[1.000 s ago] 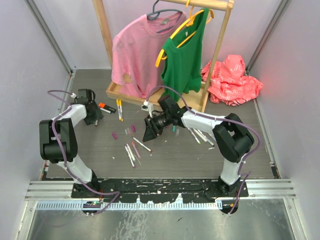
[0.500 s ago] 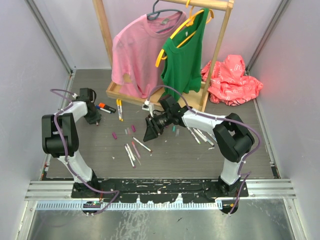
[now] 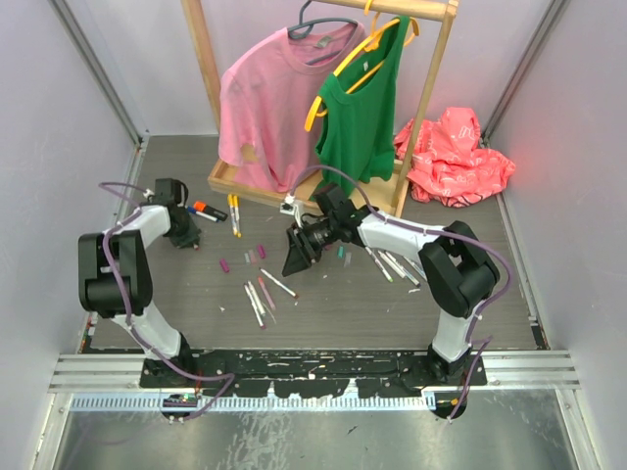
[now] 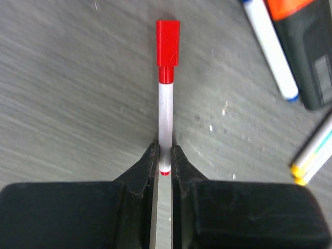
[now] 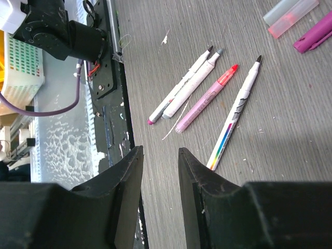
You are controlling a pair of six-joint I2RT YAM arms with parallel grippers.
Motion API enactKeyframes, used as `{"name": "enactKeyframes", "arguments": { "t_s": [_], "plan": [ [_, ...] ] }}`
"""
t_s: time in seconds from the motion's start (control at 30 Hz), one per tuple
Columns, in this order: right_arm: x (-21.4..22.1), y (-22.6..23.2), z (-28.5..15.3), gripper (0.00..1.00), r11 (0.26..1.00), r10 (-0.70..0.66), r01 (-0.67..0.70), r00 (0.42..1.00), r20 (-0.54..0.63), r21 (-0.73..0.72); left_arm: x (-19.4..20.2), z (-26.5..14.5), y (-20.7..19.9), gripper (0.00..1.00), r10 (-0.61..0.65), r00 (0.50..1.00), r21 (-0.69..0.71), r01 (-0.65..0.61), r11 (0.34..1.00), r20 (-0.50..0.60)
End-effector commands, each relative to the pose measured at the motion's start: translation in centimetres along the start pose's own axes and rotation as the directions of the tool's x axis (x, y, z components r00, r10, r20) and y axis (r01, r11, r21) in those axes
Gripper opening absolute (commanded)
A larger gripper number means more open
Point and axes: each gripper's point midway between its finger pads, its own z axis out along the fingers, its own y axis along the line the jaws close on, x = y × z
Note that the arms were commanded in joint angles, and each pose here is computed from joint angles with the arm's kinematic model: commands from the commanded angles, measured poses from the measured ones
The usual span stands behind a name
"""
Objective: Open the pen caps
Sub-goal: Pick up the pen from the center of the board.
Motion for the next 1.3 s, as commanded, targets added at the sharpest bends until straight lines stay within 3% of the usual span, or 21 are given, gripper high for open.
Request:
{"name": "enactKeyframes", "arguments": {
  "t_s": [0.0,0.13,0.27,0.5,0.67,0.8,0.97,1.27],
  "plan": [
    [-3.9,2.7,-2.3,0.39,0.99,-0.141,0.143,0.987,0.081,-0.021,-0.1,-3.4,-1.9,0.0,-0.041,0.998,0.159,0.031,0.987,0.057],
    [-4.8,3.3,-3.6,0.4,0.982,-0.187,0.189,0.976,0.113,-0.007,0.4,-6.2,-3.3,0.0,-0.084,0.99,0.29,0.049,0.956,0.112],
    [-6.1,3.8,-5.8,0.4,0.974,-0.225,0.224,0.961,0.163,0.02,1.6,-9.3,-5.3,0.0,-0.143,0.979,0.474,0.058,0.878,0.144],
    [-8.3,3.8,-11.4,0.41,0.967,-0.253,0.239,0.917,0.307,0.083,4.3,-17.2,-11.3,0.0,-0.172,0.974,0.821,-0.025,0.57,0.149],
    [-8.8,4.6,-13.6,0.42,0.965,-0.263,0.248,0.877,0.402,0.09,7.2,-23.7,-15.2,0.0,-0.161,0.94,0.891,-0.216,0.4,0.3],
    [-8.7,5.0,-14.4,0.46,0.964,-0.263,0.254,0.845,0.465,0.084,8.7,-27.8,-16.2,0.0,-0.221,0.9,0.906,-0.307,0.292,0.376],
    [-8.5,6.1,-14.9,0.54,0.958,-0.265,0.284,0.809,0.525,0.046,9.8,-30.2,-16.5,0.0,-0.266,0.88,0.914,-0.342,0.22,0.393],
    [-8.5,6.8,-15.2,0.55,0.954,-0.264,0.299,0.8,0.539,0.023,11.8,-30.6,-18.3,0.0,-0.246,0.886,0.917,-0.362,0.167,0.394]
  ]
}}
